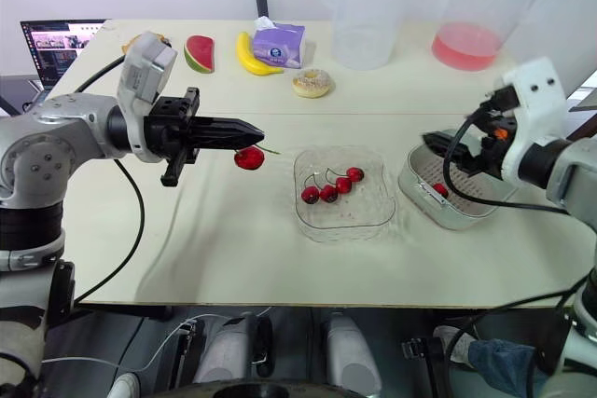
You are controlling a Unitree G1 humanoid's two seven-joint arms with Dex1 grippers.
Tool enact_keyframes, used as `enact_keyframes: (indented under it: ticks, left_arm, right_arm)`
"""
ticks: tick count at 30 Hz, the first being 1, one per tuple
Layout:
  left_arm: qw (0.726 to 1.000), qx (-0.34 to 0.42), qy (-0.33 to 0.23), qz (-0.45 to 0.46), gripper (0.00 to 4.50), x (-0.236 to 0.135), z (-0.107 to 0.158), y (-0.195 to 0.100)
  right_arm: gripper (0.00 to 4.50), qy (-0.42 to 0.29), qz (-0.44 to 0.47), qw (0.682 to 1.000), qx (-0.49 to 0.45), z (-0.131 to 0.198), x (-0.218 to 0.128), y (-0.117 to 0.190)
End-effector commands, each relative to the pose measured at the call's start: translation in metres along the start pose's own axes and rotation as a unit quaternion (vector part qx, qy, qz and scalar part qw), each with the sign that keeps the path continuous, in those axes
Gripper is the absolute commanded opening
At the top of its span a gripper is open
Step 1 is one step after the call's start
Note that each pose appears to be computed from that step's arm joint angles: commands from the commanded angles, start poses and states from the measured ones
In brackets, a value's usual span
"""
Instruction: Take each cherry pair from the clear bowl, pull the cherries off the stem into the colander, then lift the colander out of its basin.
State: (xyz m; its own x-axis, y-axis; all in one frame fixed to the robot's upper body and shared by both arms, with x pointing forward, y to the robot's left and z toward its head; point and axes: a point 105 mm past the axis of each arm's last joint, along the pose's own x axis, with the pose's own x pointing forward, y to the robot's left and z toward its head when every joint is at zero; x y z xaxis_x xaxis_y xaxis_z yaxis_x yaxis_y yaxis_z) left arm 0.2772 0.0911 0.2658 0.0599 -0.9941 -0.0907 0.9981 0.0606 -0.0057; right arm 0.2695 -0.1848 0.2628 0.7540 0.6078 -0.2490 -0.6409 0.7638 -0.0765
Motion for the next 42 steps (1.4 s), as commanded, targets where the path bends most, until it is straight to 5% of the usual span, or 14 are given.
enact_keyframes:
  ticks: [1, 8, 19, 23, 28, 30, 42]
  left_arm:
    - [0.999, 0.036, -0.002, -0.022, 0.00, 0.003, 0.012, -0.005]
    - [0.997, 0.039, -0.010, -0.059, 0.00, 0.014, 0.013, -0.010]
    - [0.998, 0.031, -0.009, -0.058, 0.00, 0.020, 0.004, -0.005]
    - [0.998, 0.031, -0.008, -0.058, 0.00, 0.022, 0.003, -0.005]
    - [0.998, 0.031, -0.012, -0.054, 0.00, 0.022, 0.004, -0.001]
    - [0.998, 0.032, -0.014, -0.052, 0.00, 0.022, 0.005, -0.001]
    - [0.999, 0.022, -0.008, -0.035, 0.00, 0.015, -0.002, 0.003]
  right_arm:
    - [4.47, -0.021, 0.183, 0.983, -0.019, 0.012, 0.026, 0.070]
    - [4.47, -0.020, 0.226, 0.974, 0.019, 0.012, 0.076, 0.102]
    - [4.47, -0.020, 0.281, 0.959, 0.030, 0.013, 0.087, 0.123]
    - [3.29, -0.021, 0.278, 0.960, 0.032, 0.014, 0.088, 0.122]
    - [0.90, -0.020, 0.272, 0.962, 0.031, 0.013, 0.089, 0.120]
    - [0.40, -0.016, 0.269, 0.962, 0.030, 0.011, 0.089, 0.120]
    - [0.27, 0.071, 0.207, 0.975, 0.040, -0.040, 0.085, 0.096]
